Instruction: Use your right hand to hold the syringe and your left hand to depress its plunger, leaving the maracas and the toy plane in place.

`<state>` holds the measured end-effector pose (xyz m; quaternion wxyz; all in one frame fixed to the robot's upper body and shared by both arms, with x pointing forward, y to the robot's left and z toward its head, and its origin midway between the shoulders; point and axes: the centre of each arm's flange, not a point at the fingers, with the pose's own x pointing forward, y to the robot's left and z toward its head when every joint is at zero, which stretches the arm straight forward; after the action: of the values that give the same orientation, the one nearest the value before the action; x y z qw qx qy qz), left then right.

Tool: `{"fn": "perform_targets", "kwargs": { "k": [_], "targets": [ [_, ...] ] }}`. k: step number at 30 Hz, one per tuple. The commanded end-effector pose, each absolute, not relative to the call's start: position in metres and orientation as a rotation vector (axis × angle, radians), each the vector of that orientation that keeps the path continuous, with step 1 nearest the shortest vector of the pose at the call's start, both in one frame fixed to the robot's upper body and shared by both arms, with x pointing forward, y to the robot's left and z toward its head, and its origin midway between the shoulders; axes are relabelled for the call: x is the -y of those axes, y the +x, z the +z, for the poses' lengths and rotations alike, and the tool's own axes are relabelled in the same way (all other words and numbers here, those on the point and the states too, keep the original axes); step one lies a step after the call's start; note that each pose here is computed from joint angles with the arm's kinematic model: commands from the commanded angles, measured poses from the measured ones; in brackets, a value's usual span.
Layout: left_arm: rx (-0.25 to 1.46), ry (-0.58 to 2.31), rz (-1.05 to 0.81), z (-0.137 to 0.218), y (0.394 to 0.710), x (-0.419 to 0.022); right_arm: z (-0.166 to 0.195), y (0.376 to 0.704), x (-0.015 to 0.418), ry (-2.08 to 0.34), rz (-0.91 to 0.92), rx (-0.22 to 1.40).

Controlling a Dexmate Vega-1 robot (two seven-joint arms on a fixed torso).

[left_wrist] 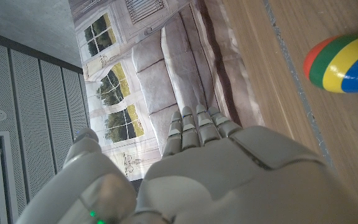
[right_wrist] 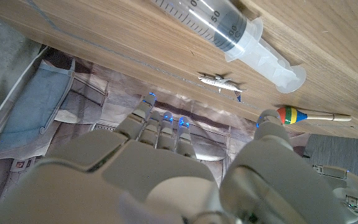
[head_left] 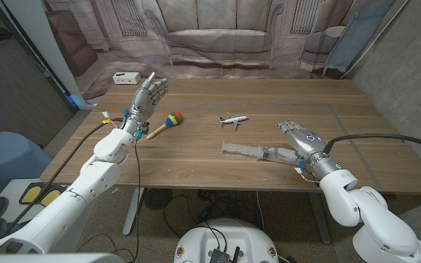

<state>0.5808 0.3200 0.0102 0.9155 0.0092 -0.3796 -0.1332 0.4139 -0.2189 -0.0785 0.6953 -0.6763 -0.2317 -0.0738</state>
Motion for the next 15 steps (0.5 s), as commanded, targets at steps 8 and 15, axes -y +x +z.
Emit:
{"fn": "perform_targets", "kwargs": {
  "k": [8,15],
  "targets": [
    [0.775,0.011,-0.268,0.003,0.579,-0.326,-0.083,0.428,0.209,-1.574,-0.118,0.373],
    [0.778,0.008,-0.271,0.002,0.578,-0.326,-0.084,0.434,0.210,-1.579,-0.090,0.338]
  ]
}}
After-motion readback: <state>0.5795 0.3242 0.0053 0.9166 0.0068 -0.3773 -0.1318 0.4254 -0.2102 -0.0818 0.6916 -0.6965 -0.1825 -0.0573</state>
